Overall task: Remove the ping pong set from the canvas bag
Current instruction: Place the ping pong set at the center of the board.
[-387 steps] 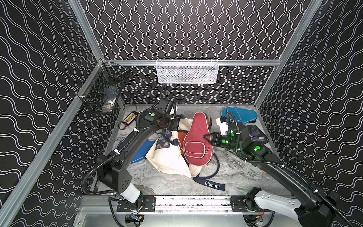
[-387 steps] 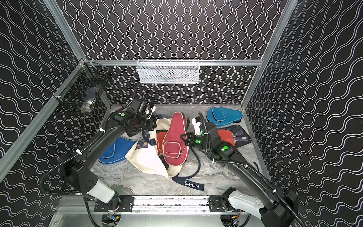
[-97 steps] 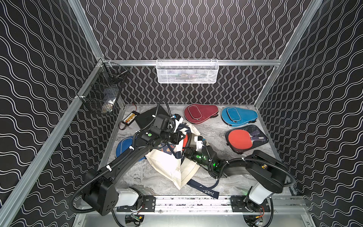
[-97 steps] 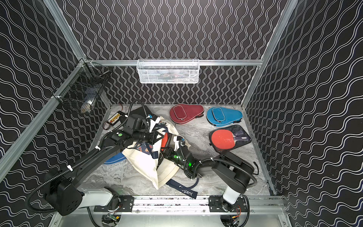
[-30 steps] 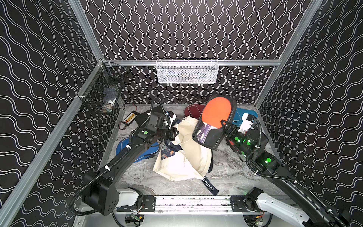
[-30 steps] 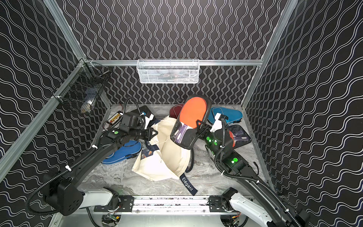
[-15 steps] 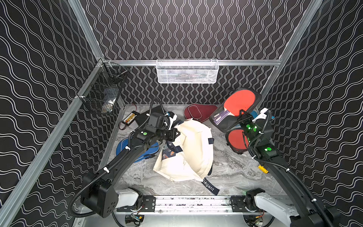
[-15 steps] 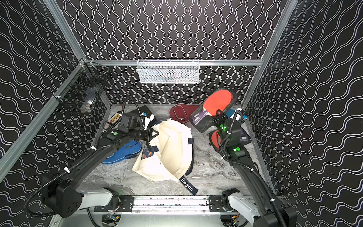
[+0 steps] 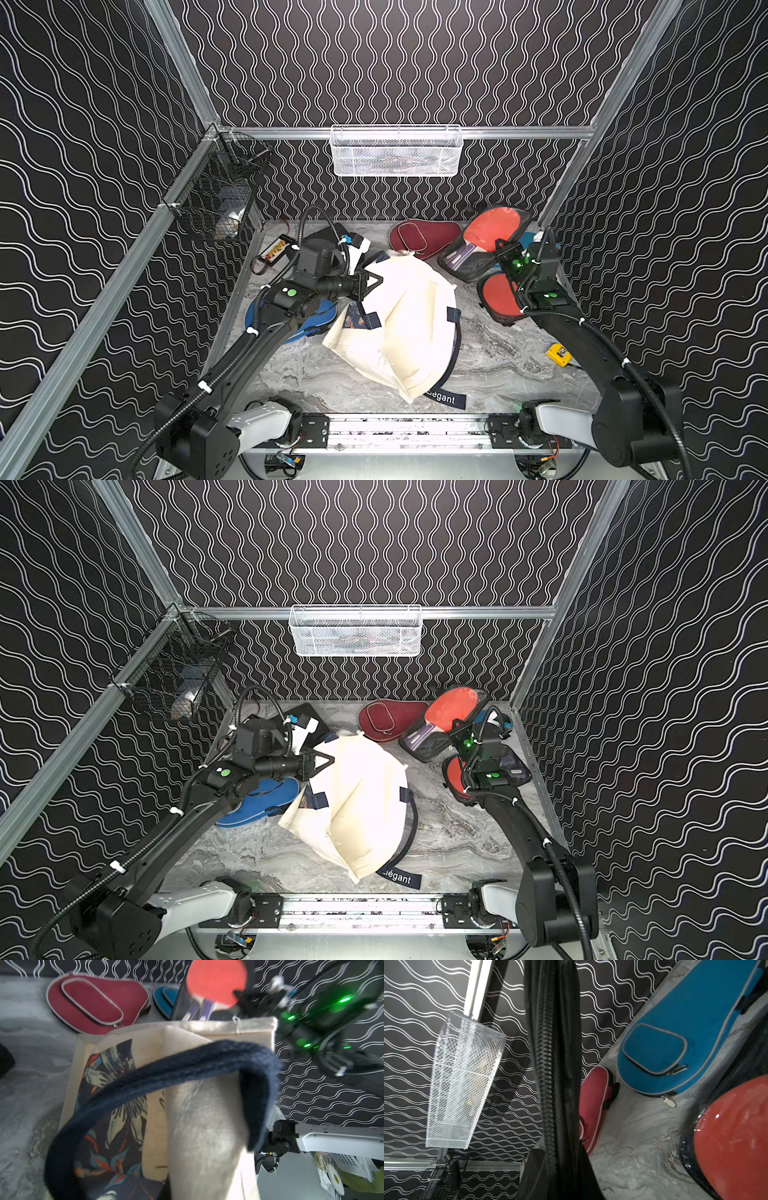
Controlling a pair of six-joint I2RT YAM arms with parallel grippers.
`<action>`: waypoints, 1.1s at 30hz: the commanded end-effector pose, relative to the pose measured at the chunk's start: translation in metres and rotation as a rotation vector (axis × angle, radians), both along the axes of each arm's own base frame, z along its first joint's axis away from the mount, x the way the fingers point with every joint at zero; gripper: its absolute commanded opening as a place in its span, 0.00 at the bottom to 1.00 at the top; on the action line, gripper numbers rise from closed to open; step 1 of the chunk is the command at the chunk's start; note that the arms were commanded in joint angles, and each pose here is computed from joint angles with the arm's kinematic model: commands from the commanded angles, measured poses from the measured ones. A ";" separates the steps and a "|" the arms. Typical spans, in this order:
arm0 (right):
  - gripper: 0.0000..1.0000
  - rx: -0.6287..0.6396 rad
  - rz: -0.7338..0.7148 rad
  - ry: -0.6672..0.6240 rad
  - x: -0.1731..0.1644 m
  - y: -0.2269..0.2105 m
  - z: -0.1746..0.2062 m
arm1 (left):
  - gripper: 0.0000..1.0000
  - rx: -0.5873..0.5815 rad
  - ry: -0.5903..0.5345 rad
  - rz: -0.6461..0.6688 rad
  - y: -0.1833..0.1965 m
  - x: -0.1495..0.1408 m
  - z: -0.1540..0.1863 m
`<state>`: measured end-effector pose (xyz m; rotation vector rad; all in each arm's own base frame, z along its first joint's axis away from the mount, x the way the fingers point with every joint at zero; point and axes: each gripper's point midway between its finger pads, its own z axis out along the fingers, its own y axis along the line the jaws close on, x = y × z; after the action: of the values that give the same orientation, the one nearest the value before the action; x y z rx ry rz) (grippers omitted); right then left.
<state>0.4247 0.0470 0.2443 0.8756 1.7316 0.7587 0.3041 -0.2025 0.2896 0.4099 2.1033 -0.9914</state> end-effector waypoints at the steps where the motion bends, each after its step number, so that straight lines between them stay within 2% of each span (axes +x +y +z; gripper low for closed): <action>1: 0.00 0.044 0.032 -0.075 0.011 0.008 0.011 | 0.00 -0.070 -0.108 -0.014 0.001 0.001 0.037; 5: 0.00 0.083 0.053 -0.021 0.019 0.015 -0.017 | 0.00 -0.104 -0.142 0.024 0.013 0.006 0.051; 9: 0.00 0.144 0.074 0.033 0.024 0.023 -0.046 | 0.00 -0.143 -0.131 0.053 0.023 0.013 0.051; 23: 0.01 0.184 0.080 0.190 0.029 0.044 -0.124 | 0.00 -0.172 -0.128 0.084 0.034 0.018 0.050; 25: 0.05 0.196 0.076 0.216 0.029 0.047 -0.133 | 0.00 -0.172 -0.129 0.088 0.035 0.018 0.050; 33: 0.38 0.189 0.093 0.302 0.023 0.060 -0.146 | 0.00 -0.180 -0.130 0.109 0.042 0.021 0.052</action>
<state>0.4471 0.1041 0.0958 1.0760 1.9968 0.9000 0.3240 -0.1598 0.3201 0.2282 1.9755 -1.0346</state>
